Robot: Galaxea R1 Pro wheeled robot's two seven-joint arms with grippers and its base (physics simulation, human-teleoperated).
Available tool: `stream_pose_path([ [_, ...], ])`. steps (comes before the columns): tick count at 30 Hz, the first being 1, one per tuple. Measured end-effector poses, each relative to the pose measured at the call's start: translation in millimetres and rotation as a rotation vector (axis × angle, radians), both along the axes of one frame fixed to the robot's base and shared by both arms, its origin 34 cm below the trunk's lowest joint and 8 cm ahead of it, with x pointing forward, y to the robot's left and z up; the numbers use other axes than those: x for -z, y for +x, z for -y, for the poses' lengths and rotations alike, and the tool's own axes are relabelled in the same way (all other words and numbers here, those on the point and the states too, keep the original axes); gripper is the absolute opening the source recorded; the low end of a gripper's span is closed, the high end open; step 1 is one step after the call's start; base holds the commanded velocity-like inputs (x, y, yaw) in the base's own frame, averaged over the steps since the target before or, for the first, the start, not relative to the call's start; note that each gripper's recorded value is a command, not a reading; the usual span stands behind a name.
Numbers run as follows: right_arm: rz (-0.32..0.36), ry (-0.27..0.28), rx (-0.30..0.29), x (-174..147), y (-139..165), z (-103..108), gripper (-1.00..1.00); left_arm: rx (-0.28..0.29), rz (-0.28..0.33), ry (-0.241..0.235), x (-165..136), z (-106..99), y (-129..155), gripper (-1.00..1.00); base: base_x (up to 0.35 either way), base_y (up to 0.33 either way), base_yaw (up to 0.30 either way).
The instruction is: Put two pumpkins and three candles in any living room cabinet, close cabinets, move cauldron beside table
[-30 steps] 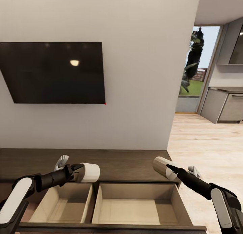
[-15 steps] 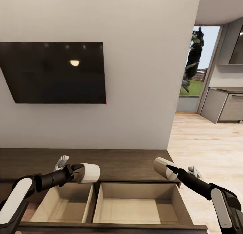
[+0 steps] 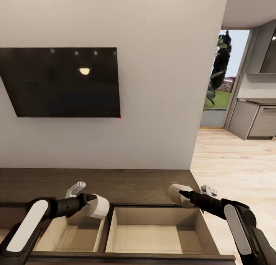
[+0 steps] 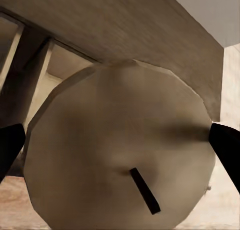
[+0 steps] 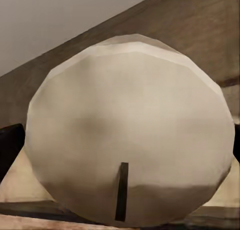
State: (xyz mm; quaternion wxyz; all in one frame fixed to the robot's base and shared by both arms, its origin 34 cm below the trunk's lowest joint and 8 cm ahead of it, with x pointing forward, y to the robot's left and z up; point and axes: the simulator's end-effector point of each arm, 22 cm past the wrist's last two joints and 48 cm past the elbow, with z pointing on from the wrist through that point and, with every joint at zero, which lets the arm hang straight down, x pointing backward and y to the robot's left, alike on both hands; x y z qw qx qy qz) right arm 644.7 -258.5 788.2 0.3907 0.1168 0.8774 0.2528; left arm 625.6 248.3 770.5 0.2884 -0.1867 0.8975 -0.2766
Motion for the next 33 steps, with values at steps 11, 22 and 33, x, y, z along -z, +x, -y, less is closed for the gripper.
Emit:
stream_pose_path([
  [11, -0.032, -0.177, 0.0, 2, 0, -9, -1.0, 0.003, 0.015, 0.257, -7, 50, 18, -1.0, 0.0, 0.0, 0.0],
  [22, -0.037, -0.179, -0.036, 7, 3, -28, -1.0, -0.033, 0.01, 0.281, 2, 53, 36, -1.0, 0.0, 0.0, 0.0],
  [33, -0.056, -0.209, 0.0, 7, 4, -26, -1.0, -0.028, 0.013, 0.281, 3, 56, 36, -1.0, 0.0, 0.0, 0.0],
])
